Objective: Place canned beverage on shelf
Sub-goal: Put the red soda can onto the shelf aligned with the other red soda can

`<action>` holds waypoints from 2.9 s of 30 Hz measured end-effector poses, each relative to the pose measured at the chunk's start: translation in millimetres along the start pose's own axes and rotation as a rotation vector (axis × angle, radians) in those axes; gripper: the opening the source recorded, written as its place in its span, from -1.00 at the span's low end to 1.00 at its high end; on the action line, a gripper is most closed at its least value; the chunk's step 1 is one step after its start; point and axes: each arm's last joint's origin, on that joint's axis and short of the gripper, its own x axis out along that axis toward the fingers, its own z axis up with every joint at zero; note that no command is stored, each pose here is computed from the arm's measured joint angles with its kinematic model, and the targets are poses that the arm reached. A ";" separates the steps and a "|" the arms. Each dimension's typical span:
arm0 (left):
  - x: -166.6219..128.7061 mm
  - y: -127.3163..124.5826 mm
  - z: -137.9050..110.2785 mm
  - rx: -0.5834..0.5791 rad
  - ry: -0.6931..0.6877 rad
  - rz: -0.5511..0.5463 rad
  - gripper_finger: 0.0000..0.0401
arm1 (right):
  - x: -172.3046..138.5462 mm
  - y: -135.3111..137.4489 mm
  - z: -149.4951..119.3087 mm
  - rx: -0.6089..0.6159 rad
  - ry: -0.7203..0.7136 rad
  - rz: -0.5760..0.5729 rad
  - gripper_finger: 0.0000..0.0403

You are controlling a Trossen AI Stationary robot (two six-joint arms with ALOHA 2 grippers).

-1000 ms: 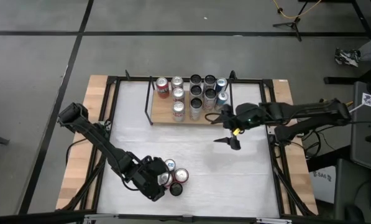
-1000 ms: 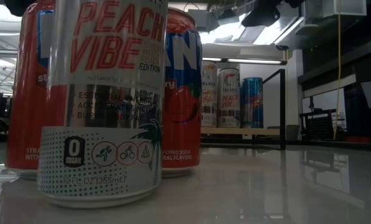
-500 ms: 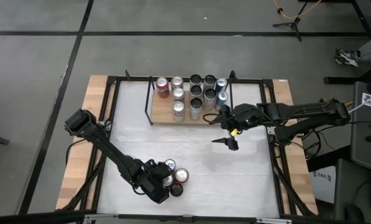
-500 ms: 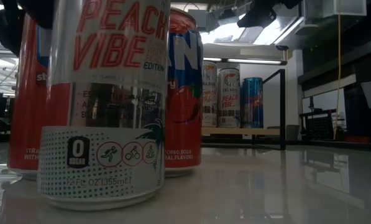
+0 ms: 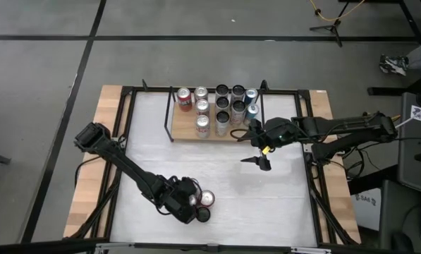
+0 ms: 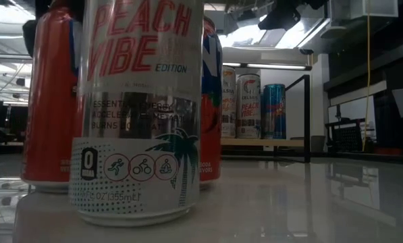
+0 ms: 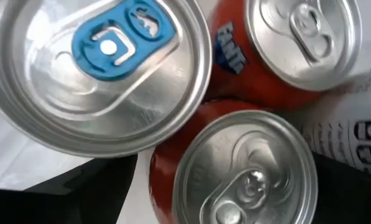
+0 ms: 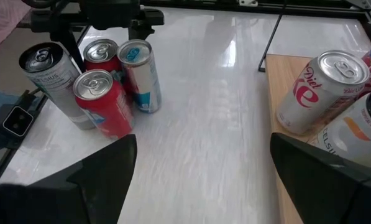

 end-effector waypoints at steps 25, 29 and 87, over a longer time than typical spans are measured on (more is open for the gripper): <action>-10.9 5.5 3.2 0.038 0.061 -0.002 0.50 | -0.1 0.0 -0.1 0.000 0.001 0.000 0.80; -20.1 8.3 4.6 0.111 0.069 -0.004 0.50 | -0.1 0.0 -0.1 0.000 0.001 0.000 0.80; -28.4 4.7 3.3 1.044 0.262 -0.365 0.52 | -0.2 0.0 0.0 0.001 0.000 0.000 0.80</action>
